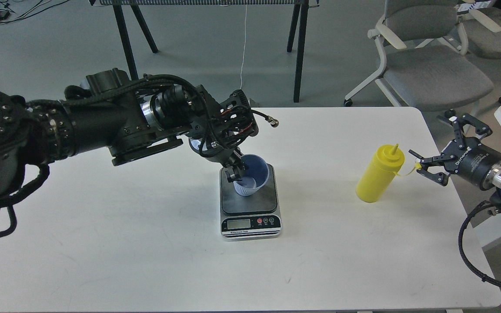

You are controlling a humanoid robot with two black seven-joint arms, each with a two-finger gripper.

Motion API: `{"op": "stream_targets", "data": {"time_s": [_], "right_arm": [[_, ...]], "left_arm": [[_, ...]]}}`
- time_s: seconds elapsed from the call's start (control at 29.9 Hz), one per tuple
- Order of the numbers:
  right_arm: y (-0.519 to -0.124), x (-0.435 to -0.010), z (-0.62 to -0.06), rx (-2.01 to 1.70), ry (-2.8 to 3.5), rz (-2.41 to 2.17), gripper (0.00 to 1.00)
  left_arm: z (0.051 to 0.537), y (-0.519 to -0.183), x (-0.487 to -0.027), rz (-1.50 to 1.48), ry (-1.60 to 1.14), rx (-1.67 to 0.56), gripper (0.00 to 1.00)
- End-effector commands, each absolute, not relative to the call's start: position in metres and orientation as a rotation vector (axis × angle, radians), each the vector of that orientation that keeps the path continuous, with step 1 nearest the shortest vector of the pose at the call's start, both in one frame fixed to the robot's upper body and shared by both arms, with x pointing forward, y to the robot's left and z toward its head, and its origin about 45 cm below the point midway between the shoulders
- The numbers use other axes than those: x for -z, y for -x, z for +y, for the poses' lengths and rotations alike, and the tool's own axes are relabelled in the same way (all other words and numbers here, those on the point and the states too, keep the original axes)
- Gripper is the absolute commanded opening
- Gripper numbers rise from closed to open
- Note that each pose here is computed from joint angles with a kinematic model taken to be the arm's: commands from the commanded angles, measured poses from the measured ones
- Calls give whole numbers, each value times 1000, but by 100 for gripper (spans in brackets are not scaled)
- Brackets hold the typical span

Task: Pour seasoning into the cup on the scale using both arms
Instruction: 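Release the cup on the scale and raise the left gripper away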

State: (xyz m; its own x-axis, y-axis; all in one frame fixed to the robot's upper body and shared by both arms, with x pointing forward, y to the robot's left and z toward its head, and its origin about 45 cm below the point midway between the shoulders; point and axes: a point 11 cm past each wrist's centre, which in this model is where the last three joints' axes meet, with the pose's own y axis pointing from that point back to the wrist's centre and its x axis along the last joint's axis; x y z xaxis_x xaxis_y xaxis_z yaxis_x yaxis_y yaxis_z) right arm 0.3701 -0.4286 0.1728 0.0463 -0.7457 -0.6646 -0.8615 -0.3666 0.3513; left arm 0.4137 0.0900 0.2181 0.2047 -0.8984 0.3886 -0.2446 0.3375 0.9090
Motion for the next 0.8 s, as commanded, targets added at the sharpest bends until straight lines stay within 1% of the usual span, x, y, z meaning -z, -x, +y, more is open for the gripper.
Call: {"op": "stream_targets", "data": {"time_s": [0.0,0.03,0.07,0.1,0.13,0.17,0.2,0.27,0.33,0.37,0.57,0.67,0.77], "right_arm": [[-370,-172,-429,-1224,2164,1679,98],[-369,-172,-429,-1224,2164,1679,98],[-370,-172,-428,-1224,2165,1677,98],[-370,-172,-428,-1224,2165,1677,98],[-370,-172,-428,-1224,2165,1677,98],[-370,-172,-428,-1224,2165,1677,98],[-370,-173,-428,-1222,2165,1675,98],[-370,-174,-428,-1221,2166,1674,98],[-370,-174,-428,-1221,2166,1674,98],[-370,-173,-428,-1222,2167,1674,98],[-371,-174,-428,-1219,2165,1673,98],[-371,-175,-427,-1219,2165,1668,98],[-372,-177,-423,-1217,2177,1649,98]], "left_arm": [[90,-414,-219,-1319,-1174,643,36],[90,-414,-220,-1316,-1171,638,38],[88,-414,-221,-1311,-1162,629,43],[86,-413,-221,-1297,-1151,615,52],[84,-414,-223,-1285,-1137,599,62],[82,-413,-225,-1265,-1119,575,78],[80,-414,-229,-1251,-1105,552,85],[78,-418,-234,-1225,-1088,511,88],[77,-423,-241,-1208,-1081,469,94],[76,-425,-243,-1200,-1075,455,96],[77,-437,-259,-1186,-1073,382,99],[75,-449,-278,-1189,-1065,314,99],[70,-459,-312,-1176,-1009,208,99]]}}
